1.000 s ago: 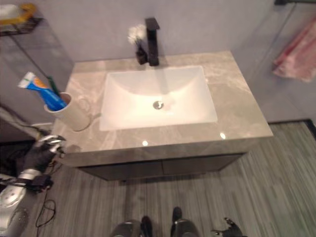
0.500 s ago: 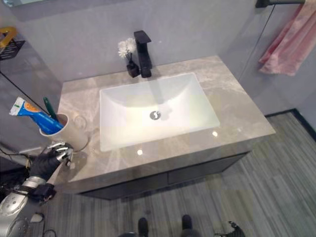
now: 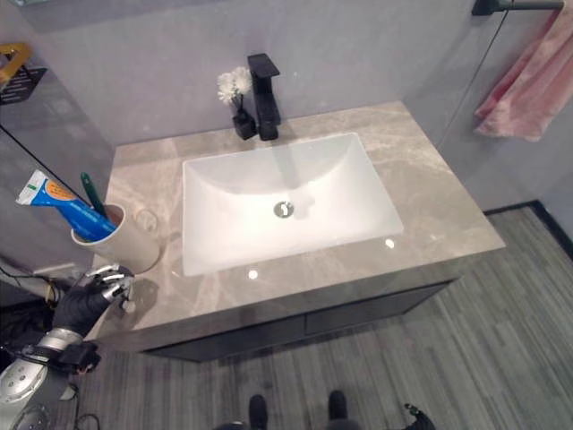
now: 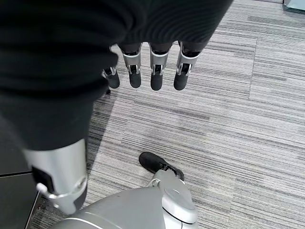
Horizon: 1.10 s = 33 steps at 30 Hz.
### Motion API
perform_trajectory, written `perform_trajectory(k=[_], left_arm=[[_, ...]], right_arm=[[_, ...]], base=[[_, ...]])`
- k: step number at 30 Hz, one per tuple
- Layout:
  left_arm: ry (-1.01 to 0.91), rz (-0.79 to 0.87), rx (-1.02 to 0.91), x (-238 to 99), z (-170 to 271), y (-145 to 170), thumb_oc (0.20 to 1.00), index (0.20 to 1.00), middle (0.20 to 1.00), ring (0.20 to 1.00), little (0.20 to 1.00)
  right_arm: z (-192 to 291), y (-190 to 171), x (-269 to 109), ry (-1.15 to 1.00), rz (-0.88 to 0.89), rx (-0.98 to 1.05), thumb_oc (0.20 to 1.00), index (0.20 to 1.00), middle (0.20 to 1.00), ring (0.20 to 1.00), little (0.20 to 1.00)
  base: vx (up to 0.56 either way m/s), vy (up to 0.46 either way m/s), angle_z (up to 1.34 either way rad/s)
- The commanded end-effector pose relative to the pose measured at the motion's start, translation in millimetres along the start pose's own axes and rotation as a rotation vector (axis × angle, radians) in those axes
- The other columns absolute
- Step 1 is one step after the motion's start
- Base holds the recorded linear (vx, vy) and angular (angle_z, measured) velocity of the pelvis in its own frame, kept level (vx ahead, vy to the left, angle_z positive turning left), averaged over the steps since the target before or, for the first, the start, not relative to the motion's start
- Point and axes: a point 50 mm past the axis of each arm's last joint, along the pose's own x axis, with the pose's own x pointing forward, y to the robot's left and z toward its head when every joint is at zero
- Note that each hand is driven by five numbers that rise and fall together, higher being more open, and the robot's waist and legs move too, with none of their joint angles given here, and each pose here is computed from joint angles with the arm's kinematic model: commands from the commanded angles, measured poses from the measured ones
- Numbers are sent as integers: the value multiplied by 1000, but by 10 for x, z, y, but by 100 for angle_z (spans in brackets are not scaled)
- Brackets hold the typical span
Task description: Put brush and paste in cup on sink, flatten towel.
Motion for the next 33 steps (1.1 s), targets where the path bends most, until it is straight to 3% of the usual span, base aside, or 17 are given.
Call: perform_trajectory(k=[1,10,33], left_arm=[[-118,-14,-14,126,206,-14,200,200,200,200,200],[-138,5,-22,224,205,-32,200,200,200,200,200],[-279,193,133,639,608,303,200,200,200,200,200]], right_arm=[[159,-163,48,-49,-42,-22,1000,1000,1000,1000,1000],[271,-239,69,-84,-69,-27,1000,1000,1000,1000,1000],[435,-312,100,-123,-95,27,1000,1000,1000,1000,1000]], base=[[-50,-29,-1],[-19,-3,-1],[-2,5,-1]])
